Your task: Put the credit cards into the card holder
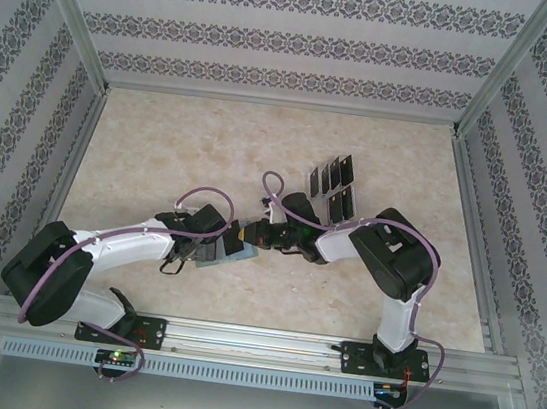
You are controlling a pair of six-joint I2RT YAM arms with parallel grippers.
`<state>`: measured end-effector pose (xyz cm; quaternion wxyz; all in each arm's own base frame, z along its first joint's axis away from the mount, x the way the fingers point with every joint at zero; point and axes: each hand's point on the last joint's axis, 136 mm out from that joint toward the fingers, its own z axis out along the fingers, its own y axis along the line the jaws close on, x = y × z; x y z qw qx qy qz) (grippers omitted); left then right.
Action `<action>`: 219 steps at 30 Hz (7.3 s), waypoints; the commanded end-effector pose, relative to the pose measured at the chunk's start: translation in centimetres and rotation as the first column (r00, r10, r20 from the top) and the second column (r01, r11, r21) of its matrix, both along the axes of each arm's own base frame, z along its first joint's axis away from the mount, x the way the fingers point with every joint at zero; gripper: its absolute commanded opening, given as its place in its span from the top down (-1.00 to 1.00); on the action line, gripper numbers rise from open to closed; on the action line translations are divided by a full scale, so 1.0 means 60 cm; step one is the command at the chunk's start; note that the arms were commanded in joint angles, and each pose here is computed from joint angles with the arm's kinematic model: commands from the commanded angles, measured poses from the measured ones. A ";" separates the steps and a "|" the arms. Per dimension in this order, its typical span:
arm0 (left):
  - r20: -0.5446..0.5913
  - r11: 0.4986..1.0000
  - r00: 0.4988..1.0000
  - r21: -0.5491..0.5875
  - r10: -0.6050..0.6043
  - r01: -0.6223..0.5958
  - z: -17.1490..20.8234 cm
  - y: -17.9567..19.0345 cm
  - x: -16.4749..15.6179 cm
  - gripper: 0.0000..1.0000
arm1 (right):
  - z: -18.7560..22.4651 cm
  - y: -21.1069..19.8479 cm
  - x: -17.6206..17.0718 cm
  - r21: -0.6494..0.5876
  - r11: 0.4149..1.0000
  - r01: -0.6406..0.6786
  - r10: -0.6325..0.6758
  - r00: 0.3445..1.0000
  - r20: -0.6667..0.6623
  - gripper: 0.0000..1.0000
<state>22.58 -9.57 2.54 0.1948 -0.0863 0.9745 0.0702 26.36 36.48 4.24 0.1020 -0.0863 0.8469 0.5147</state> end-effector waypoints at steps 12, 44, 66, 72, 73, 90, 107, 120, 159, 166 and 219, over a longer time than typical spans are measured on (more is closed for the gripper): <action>-0.064 0.998 0.998 0.062 -0.002 0.006 -0.020 0.022 -0.030 -1.00 | -0.015 0.021 -0.014 0.004 0.999 -0.044 0.045 0.999 -0.022 1.00; 0.009 1.000 1.000 -0.004 0.026 -0.026 0.016 0.009 -0.015 -1.00 | -0.035 0.045 -0.021 -0.016 0.999 -0.052 0.051 0.997 -0.053 1.00; 0.024 0.983 0.983 -0.023 0.184 -0.183 0.003 0.077 -0.043 -1.00 | -0.042 0.043 -0.021 -0.044 0.998 -0.045 0.042 0.997 -0.059 1.00; 0.033 0.984 0.984 -0.041 0.174 -0.173 0.002 0.072 -0.039 -1.00 | -0.045 0.044 -0.021 -0.045 0.998 -0.047 0.045 0.997 -0.063 1.00; 0.032 0.984 0.985 -0.041 0.172 -0.171 0.002 0.071 -0.038 -1.00 | -0.046 0.046 -0.022 -0.045 0.998 -0.048 0.045 0.997 -0.064 1.00; 0.010 0.987 0.988 -0.051 0.152 -0.151 -0.012 0.061 -0.034 -1.00 | -0.048 0.060 -0.029 -0.049 0.997 -0.067 0.063 0.995 -0.076 1.00; 0.007 0.987 0.988 -0.057 0.151 -0.151 -0.015 0.059 -0.036 -1.00 | -0.052 0.068 -0.037 -0.063 0.995 -0.076 0.071 0.994 -0.086 0.88; 0.021 0.986 0.988 -0.067 0.155 -0.153 -0.012 0.059 -0.033 -1.00 | 0.013 0.043 -0.011 -0.142 0.989 -0.047 0.046 0.999 -0.013 0.16; 0.026 0.985 0.987 -0.073 0.158 -0.156 -0.019 0.062 -0.039 -1.00 | -0.041 0.047 -0.008 -0.413 0.905 -0.105 0.125 0.992 0.022 1.00; 0.025 0.985 0.987 -0.076 0.157 -0.154 -0.019 0.061 -0.038 -1.00 | -0.053 0.045 -0.012 -0.438 0.890 -0.122 0.140 0.990 0.008 1.00; 0.088 0.977 0.975 -0.078 0.204 -0.197 0.025 0.083 -0.012 -1.00 | 0.003 0.060 0.020 -0.457 0.884 -0.098 0.155 0.984 0.090 0.99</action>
